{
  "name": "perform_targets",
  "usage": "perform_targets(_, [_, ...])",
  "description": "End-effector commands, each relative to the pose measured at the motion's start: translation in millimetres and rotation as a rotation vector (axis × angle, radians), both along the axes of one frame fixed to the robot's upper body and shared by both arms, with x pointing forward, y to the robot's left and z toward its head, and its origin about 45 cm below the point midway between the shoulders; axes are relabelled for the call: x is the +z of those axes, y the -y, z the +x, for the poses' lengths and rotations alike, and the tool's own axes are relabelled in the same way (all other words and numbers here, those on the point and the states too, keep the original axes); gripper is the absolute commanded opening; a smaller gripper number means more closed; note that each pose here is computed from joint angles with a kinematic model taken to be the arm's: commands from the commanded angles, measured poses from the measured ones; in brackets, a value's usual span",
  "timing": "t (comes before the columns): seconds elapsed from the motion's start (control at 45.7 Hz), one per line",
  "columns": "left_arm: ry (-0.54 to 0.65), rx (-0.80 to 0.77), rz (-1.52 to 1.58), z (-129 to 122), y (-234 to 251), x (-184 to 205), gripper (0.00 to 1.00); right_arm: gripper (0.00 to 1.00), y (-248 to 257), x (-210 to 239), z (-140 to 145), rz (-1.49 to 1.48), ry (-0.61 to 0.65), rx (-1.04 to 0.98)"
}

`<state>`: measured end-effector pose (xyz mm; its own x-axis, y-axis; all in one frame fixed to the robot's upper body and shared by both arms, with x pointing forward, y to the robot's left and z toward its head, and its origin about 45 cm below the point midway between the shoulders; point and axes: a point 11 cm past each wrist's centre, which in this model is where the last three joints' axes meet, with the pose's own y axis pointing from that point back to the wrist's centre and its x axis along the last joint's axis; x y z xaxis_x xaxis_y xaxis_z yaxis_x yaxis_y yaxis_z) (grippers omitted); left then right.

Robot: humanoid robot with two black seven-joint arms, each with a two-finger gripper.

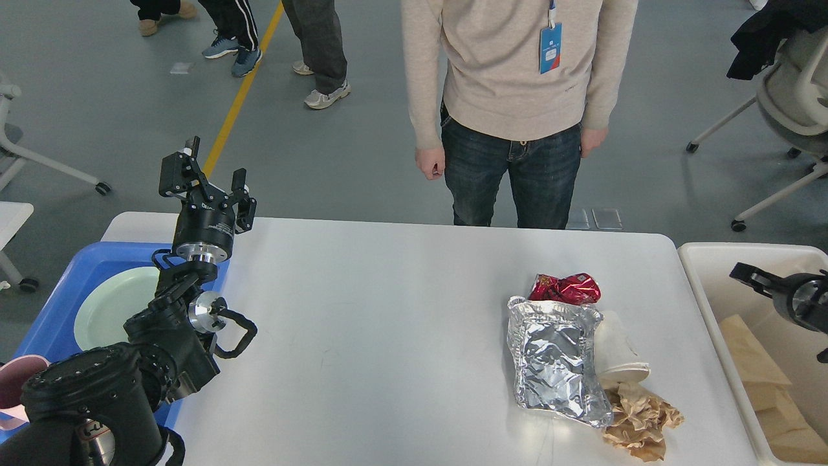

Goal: Tidy desktop
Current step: 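Lift the paper bag and drop it into the white bin, then move the right gripper down and grasp the crumpled foil wrapper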

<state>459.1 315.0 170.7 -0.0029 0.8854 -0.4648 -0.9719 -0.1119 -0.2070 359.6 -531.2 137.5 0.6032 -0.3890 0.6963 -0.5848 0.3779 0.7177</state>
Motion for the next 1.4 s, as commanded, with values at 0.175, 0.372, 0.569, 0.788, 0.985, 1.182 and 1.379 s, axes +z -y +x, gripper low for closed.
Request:
perform_targets(0.175, [0.000, 0.000, 0.001, 0.0, 0.0, 0.0, 0.97, 1.00, -92.6, 100.7, 72.6, -0.107, -0.101, 0.325])
perform_targets(0.372, [0.000, 0.000, 0.001, 0.0, 0.0, 0.0, 0.97, 1.00, -164.1, 167.7, 75.4, 0.014, -0.324, 0.434])
perform_targets(0.569, [0.001, -0.001, 0.000, 0.0, 0.1, 0.1, 0.97, 1.00, -214.6, 209.3, 65.4, 0.054, -0.500, 0.514])
perform_targets(0.788, [0.000, 0.000, 0.001, 0.0, 0.0, 0.0, 0.97, 1.00, -264.9, 228.2, 53.5, 0.024, -0.553, 0.622])
perform_targets(0.985, [0.000, 0.000, 0.001, 0.0, 0.0, 0.0, 0.97, 1.00, -282.2, 164.8, 41.4, 0.085, -0.657, 0.663])
perform_targets(1.182, [0.000, 0.000, 0.001, 0.0, 0.0, 0.0, 0.97, 1.00, -313.3, 95.2, 24.7, 0.174, -0.667, 0.731])
perform_targets(1.379, [0.000, 0.000, 0.001, 0.0, 0.0, 0.0, 0.97, 1.00, -330.0, 45.3, 5.9, 0.205, -0.681, 0.762])
